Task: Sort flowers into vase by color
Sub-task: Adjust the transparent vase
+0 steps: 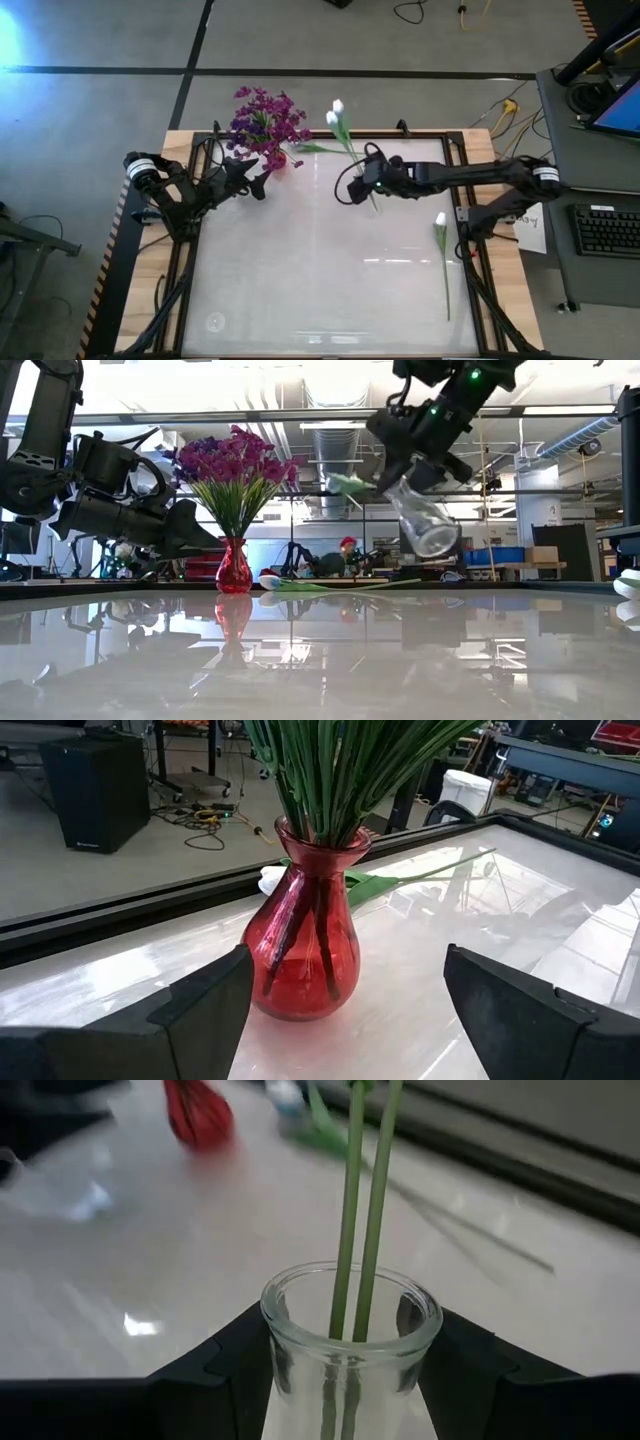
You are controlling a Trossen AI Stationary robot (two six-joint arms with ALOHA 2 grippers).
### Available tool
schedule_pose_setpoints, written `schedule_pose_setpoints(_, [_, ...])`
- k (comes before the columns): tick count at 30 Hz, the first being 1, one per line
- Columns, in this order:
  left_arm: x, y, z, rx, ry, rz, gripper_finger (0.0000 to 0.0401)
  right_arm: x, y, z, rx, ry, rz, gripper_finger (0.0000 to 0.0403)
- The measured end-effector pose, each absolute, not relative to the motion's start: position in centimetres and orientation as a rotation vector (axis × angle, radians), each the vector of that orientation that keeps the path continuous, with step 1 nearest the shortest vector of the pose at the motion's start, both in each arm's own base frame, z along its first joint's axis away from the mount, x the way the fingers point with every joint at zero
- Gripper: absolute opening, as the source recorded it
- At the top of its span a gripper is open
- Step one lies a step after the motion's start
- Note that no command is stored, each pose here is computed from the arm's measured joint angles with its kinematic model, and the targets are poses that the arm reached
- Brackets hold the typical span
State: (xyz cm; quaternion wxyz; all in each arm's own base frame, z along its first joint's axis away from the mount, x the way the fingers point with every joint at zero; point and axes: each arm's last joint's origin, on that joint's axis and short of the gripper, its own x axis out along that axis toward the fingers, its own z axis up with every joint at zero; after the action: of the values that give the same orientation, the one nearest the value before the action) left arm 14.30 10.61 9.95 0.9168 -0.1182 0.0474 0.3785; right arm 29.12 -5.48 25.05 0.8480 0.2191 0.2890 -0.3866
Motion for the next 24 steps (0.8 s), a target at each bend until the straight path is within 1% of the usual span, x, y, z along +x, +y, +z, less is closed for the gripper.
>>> schedule_pose_setpoints(5, [14.3,10.6,9.9,-0.243,0.097,0.779,0.0312,28.3,-5.6,24.2,0.415,0.401,-0.789,0.0194])
schedule_pose_setpoints(11, [14.3,10.6,9.9,-0.243,0.098,0.779,0.0312,27.1,-5.7,21.9,0.273,0.129,-0.765,0.0193])
schedule_pose_setpoints(14, [14.3,10.6,9.9,-0.243,0.098,0.779,0.0312,26.4,-5.8,20.8,0.175,0.011,-0.783,0.0194])
schedule_pose_setpoints(19, [14.3,10.6,9.9,-0.244,0.101,0.779,0.0312,25.7,-5.8,19.2,0.008,-0.053,-0.792,0.0193])
schedule_pose_setpoints(24, [14.3,10.6,9.9,-0.244,0.102,0.779,0.0312,26.0,-6.0,17.7,-0.109,0.017,-0.794,0.0194])
